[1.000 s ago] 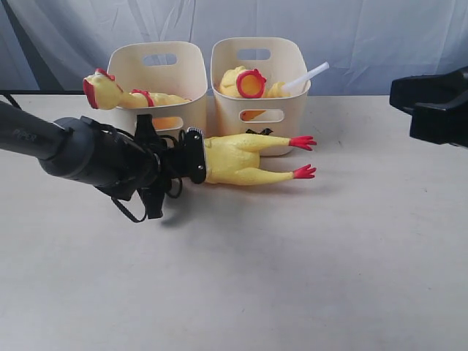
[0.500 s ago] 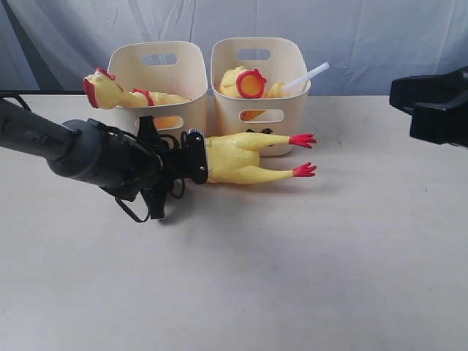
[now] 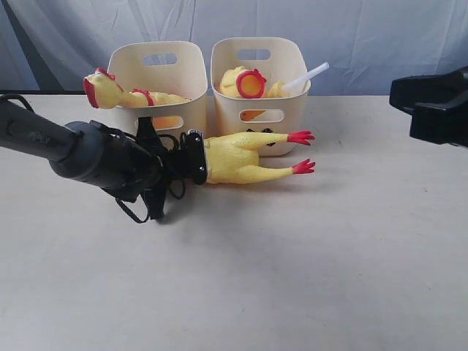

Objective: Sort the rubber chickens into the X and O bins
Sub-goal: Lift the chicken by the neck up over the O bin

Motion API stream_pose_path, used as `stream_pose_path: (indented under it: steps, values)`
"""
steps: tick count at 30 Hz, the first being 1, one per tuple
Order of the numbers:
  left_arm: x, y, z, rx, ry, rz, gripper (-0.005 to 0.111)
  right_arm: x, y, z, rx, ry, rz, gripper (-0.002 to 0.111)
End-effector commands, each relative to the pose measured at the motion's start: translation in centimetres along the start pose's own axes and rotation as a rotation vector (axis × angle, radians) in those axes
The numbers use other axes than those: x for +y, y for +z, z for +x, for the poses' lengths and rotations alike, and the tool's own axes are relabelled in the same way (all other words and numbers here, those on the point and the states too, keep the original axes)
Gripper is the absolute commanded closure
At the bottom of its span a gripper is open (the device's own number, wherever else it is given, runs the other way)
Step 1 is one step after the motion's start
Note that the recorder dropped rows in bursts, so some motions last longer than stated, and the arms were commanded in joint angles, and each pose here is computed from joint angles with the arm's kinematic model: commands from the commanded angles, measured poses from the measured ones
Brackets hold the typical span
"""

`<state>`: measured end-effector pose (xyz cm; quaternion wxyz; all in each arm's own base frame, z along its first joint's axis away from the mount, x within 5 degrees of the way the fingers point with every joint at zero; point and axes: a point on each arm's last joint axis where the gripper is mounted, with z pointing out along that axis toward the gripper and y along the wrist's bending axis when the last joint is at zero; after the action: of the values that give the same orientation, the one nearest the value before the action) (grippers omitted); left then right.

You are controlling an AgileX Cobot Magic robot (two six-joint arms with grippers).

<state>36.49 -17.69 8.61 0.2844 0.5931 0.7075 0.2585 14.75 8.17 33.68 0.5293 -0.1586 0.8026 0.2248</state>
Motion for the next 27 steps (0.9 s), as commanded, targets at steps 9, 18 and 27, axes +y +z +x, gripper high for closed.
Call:
stream_pose_path:
  steps: [9,18,27]
  values:
    - [-1.6,-2.9,-1.9,0.088,-0.071,0.066,0.107,0.0,-0.1,0.1,-0.002,0.001,0.002,0.109]
    - [-1.2,-9.1,-3.0,0.177,-0.079,0.170,0.107,-0.1,-0.1,0.1,-0.001,0.000,0.003,0.109]
    - [1.7,-16.4,-1.6,0.175,-0.320,0.292,0.107,-0.1,-0.1,0.1,-0.001,-0.003,0.004,0.109]
